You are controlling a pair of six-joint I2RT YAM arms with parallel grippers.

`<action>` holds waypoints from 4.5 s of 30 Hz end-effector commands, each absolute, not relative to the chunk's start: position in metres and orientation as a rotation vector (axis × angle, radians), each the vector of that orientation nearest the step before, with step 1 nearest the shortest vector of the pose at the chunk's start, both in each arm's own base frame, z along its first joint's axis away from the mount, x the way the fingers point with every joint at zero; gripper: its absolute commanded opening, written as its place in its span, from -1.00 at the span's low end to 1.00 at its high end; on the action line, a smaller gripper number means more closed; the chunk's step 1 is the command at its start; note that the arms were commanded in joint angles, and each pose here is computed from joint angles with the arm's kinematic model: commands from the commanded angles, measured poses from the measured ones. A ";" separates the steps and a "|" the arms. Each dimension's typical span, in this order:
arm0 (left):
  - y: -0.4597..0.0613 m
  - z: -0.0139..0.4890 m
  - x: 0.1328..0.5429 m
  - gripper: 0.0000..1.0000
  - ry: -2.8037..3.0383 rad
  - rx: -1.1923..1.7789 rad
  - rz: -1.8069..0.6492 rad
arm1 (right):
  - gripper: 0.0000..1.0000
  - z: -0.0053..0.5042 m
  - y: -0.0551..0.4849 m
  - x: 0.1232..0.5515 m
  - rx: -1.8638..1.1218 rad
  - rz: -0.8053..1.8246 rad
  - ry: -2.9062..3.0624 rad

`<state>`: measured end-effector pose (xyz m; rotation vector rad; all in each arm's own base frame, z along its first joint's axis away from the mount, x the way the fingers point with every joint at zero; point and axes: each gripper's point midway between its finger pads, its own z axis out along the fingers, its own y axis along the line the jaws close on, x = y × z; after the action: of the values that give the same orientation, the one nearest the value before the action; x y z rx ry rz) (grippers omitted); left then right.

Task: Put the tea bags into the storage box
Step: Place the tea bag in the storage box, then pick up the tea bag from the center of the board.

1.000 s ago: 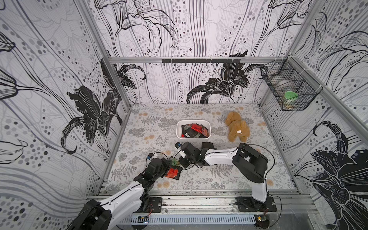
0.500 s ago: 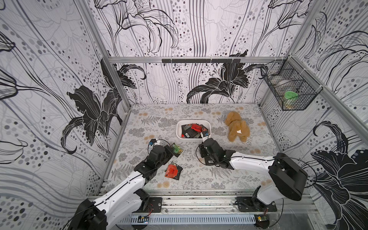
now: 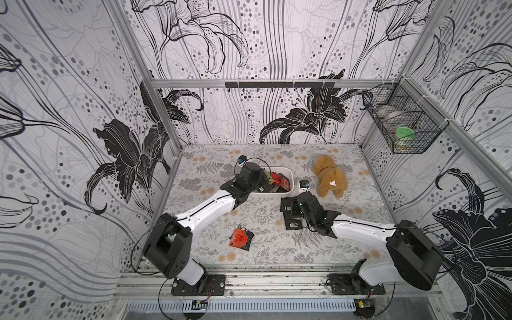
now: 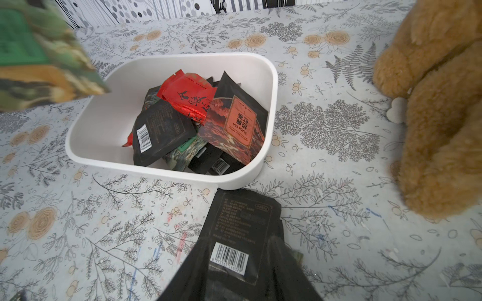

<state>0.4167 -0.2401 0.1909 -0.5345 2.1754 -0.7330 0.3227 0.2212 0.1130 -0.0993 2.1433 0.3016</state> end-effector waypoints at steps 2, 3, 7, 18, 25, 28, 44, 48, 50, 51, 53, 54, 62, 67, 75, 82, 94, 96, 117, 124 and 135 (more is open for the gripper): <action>-0.265 0.181 0.452 -1.00 2.184 -0.460 -0.703 | -0.13 0.122 0.215 0.324 -0.062 0.311 2.103; -0.270 0.175 0.458 -1.00 2.196 -0.455 -0.706 | -0.12 0.122 0.215 0.324 -0.060 0.313 2.101; -0.269 0.158 0.470 -0.98 2.208 -0.473 -0.636 | -0.11 0.120 0.223 0.322 -0.088 0.356 2.110; -0.210 0.161 0.464 0.17 2.168 -0.564 -0.369 | -0.11 0.123 0.238 0.319 -0.169 0.426 2.101; -0.163 0.173 0.420 0.30 2.161 -0.621 -0.276 | -0.12 0.125 0.269 0.308 -0.323 0.596 2.088; -0.155 0.160 0.388 0.34 2.211 -0.620 -0.321 | -0.13 0.127 0.293 0.298 -0.431 0.708 2.076; -0.096 0.088 0.232 0.41 2.209 -0.884 -0.643 | -0.39 0.071 0.421 0.191 -1.198 0.805 2.116; -0.098 0.075 0.218 0.41 2.226 -0.906 -0.706 | -0.45 0.053 0.422 0.187 -1.246 0.744 2.167; -0.098 0.068 0.213 0.40 2.251 -0.917 -0.705 | -0.50 0.045 0.421 0.188 -1.257 0.722 2.189; -0.098 0.065 0.212 0.39 2.261 -0.920 -0.703 | -0.51 0.042 0.421 0.189 -1.261 0.708 2.197; -0.099 0.060 0.209 0.37 2.285 -0.923 -0.699 | -0.56 0.037 0.421 0.191 -1.263 0.679 2.214; -0.099 0.058 0.208 0.36 2.295 -0.921 -0.696 | -0.56 0.035 0.421 0.193 -1.268 0.665 2.221; -0.097 0.046 0.202 0.30 2.329 -0.938 -0.667 | -0.65 0.021 0.419 0.200 -1.278 0.583 2.261; -0.096 0.039 0.194 0.27 2.363 -0.938 -0.659 | -0.70 0.014 0.415 0.203 -1.288 0.523 2.277; -0.108 0.042 0.190 0.25 2.367 -0.917 -0.767 | -0.71 0.013 0.414 0.204 -1.288 0.509 2.281; -0.125 0.046 0.189 0.19 2.375 -0.880 -0.869 | -0.72 0.011 0.413 0.205 -1.288 0.502 2.289; -0.139 0.059 0.195 0.08 2.326 -0.880 -0.970 | -0.72 0.011 0.414 0.206 -1.280 0.498 2.297; -0.142 0.063 0.197 0.04 2.314 -0.876 -0.987 | -0.72 0.010 0.414 0.206 -1.280 0.497 2.298; -0.159 0.055 0.207 -0.72 2.305 -0.834 -1.004 | -0.72 0.026 0.414 0.212 -1.208 0.513 2.257; -0.145 0.062 0.209 -1.00 2.315 -0.830 -0.873 | -0.69 0.059 0.378 0.251 -0.910 0.298 2.191; -0.122 0.149 0.260 -1.00 2.240 -0.660 -0.424 | -0.42 0.111 0.254 0.307 -0.225 0.204 2.138</action>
<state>0.2463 -0.1375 0.1328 -0.7513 2.2582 -0.6432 0.3005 0.2727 0.0915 -0.4155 2.1987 0.1567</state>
